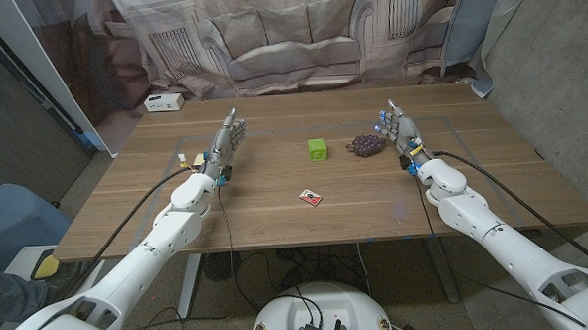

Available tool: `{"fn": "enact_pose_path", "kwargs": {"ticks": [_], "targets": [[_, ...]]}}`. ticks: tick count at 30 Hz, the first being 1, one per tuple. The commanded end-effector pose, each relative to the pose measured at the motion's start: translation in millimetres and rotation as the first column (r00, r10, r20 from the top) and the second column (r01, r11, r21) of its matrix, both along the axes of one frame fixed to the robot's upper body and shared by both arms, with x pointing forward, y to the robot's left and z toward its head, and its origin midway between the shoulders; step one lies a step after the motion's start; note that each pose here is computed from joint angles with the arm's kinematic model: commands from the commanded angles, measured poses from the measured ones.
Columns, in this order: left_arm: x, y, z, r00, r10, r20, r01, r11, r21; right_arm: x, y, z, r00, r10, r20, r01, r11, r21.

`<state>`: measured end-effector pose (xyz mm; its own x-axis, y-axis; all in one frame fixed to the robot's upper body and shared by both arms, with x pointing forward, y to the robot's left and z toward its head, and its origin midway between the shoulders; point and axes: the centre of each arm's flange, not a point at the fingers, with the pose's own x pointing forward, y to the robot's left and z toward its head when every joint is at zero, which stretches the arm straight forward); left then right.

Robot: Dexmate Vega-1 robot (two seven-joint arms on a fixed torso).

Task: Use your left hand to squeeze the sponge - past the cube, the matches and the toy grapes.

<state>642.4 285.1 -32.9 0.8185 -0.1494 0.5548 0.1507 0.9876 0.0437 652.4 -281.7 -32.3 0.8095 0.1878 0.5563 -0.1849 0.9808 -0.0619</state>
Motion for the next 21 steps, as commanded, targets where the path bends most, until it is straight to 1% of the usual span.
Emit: {"fn": "enact_pose_path", "kwargs": {"ticks": [1,4,7,12,13,16,19,21], "targets": [[-20.9,-0.5,2.4,0.995,0.091,0.042,-0.092,0.996,0.015,-5.4,10.9,-7.3,1.000,-0.012,0.024,0.013,1.000,-0.022],[-24.6,3.8,4.5,0.992,0.106,0.061,-0.107,0.994,0.021,-7.9,10.7,-8.0,0.999,-0.021,0.032,0.022,0.999,-0.023],[-28.4,9.1,6.1,0.989,0.133,0.065,-0.135,0.991,0.025,-10.6,7.4,-9.3,0.999,-0.035,0.031,0.036,0.999,-0.021],[-30.5,13.1,11.0,0.986,0.152,0.072,-0.156,0.987,0.049,-11.7,2.2,-10.0,0.999,-0.043,0.026,0.044,0.999,-0.025],[-29.1,14.3,14.2,0.986,0.141,0.088,-0.147,0.987,0.062,-12.1,-0.8,-10.1,0.999,-0.049,0.024,0.050,0.998,-0.027],[-23.0,14.1,15.6,0.990,0.092,0.107,-0.098,0.994,0.055,-12.2,-5.7,-11.1,0.998,-0.055,0.018,0.056,0.998,-0.029],[-19.2,11.9,15.2,0.989,0.058,0.136,-0.061,0.998,0.022,-14.5,-10.4,-12.9,0.999,-0.039,0.009,0.040,0.999,-0.031],[-17.9,10.4,14.4,0.987,0.044,0.152,-0.042,0.999,-0.014,-19.2,-13.4,-14.8,0.999,-0.036,0.015,0.037,0.999,-0.020]]}}
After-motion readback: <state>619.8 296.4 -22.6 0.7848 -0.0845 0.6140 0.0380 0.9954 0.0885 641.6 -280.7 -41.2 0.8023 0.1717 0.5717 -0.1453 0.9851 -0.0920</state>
